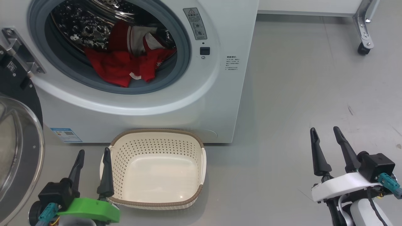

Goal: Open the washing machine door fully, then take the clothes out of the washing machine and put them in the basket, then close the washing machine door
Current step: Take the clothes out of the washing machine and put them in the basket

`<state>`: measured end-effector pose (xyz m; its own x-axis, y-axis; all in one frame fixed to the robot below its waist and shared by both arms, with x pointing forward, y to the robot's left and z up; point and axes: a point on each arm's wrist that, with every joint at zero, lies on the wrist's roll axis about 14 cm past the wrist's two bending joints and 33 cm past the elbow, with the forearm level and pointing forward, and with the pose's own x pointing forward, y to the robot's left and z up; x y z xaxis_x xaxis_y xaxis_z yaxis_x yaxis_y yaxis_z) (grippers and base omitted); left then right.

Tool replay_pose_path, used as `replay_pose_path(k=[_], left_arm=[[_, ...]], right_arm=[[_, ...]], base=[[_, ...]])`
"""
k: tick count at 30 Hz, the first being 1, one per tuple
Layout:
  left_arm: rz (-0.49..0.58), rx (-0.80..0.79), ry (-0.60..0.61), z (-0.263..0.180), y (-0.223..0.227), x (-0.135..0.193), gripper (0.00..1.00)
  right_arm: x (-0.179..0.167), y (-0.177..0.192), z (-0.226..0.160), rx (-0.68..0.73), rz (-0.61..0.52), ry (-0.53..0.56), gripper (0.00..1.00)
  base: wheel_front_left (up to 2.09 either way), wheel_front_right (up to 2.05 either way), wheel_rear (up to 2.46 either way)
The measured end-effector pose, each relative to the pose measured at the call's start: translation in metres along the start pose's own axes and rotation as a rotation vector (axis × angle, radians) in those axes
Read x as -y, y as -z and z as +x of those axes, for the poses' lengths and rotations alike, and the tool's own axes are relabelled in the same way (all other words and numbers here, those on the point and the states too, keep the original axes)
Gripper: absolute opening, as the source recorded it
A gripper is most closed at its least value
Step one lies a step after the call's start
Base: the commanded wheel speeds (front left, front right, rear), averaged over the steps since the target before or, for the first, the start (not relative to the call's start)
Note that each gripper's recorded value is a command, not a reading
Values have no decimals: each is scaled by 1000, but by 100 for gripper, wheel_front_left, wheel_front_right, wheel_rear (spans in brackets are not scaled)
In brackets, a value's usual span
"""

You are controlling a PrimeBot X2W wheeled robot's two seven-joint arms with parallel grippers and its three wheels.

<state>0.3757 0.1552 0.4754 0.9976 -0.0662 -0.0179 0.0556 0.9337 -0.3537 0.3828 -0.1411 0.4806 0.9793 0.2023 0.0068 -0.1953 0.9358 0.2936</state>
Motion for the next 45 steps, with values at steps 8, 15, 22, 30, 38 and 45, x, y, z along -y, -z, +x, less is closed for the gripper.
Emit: replay_pose_path(k=[8, 15, 22, 30, 38, 45], left_arm=[[0, -5, 8, 0, 1, 2, 100], [11, -10, 14, -1, 3, 4, 100], [11, -13, 16, -1, 4, 5, 100], [11, -17, 15, 0, 5, 4, 100], [10, -17, 14, 4, 6, 4, 100], [16, -52, 23, 12, 18, 5, 100]], right_arm=[[0, -1, -1, 2, -4, -1, 100], [-1, -1, -1, 1, -6, -4, 100], [-1, 0, -1, 0, -6, -4, 100], [-1, 1, -1, -4, -5, -3, 100], [-2, 6, 0, -17, -1, -7, 100], [8, 12, 1, -34, 0, 19, 100]], base=[[0, 0, 0], [0, 0, 0], [0, 0, 0], [0, 0, 0], [0, 0, 0], [0, 0, 0]])
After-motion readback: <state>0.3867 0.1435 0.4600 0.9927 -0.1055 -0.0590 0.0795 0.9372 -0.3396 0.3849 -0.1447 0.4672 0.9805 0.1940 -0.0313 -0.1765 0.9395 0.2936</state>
